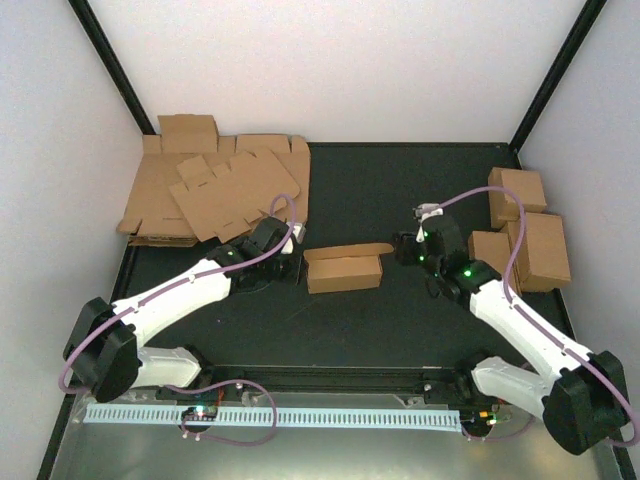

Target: Fold the paper box

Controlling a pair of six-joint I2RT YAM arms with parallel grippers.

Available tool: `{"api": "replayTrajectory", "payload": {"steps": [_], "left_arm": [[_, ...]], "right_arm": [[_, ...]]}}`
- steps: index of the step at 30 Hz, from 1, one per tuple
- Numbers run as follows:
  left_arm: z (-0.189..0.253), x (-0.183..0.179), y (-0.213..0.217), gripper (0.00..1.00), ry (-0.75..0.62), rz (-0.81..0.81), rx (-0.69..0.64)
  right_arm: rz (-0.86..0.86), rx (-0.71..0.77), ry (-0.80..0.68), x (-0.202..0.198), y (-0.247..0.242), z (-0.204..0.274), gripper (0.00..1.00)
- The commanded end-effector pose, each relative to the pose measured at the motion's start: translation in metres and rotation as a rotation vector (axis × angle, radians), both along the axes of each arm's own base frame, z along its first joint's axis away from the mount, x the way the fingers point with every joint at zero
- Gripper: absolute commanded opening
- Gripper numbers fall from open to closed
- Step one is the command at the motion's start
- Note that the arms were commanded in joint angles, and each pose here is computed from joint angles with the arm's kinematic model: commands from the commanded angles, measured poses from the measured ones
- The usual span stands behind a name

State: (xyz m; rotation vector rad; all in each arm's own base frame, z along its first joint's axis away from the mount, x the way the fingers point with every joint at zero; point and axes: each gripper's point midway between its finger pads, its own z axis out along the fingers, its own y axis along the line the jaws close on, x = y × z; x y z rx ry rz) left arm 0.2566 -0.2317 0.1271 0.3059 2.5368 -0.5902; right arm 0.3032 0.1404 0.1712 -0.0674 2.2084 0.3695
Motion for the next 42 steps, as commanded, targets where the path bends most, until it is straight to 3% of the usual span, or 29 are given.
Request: {"api": "replayTrajectory", "payload": {"steps": [1,6,16,28,37,42], "left_arm": [[0.008,0.004,-0.006,0.24,-0.007,-0.001,-0.044],[0.011,0.003,-0.01,0.23,-0.003,-0.016,-0.065],[0.0,0.0,-0.019,0.11,0.042,-0.038,-0.09],[-0.004,-0.004,-0.029,0.14,0.083,-0.059,-0.14],[-0.01,-0.006,-0.031,0.04,0.104,-0.053,-0.158],[-0.009,-0.007,-0.034,0.04,0.109,-0.05,-0.191]], "right_arm": [[-0.07,0.008,0.012,0.017,-0.008,0.003,0.6],[-0.06,-0.011,0.082,0.024,-0.005,-0.01,0.6],[0.074,0.039,0.147,0.015,0.019,-0.024,0.55],[0.136,0.091,0.178,0.002,0.03,-0.028,0.52],[0.144,0.107,0.182,0.0,0.032,-0.029,0.51],[0.152,0.124,0.19,-0.002,0.034,-0.03,0.51]]}}
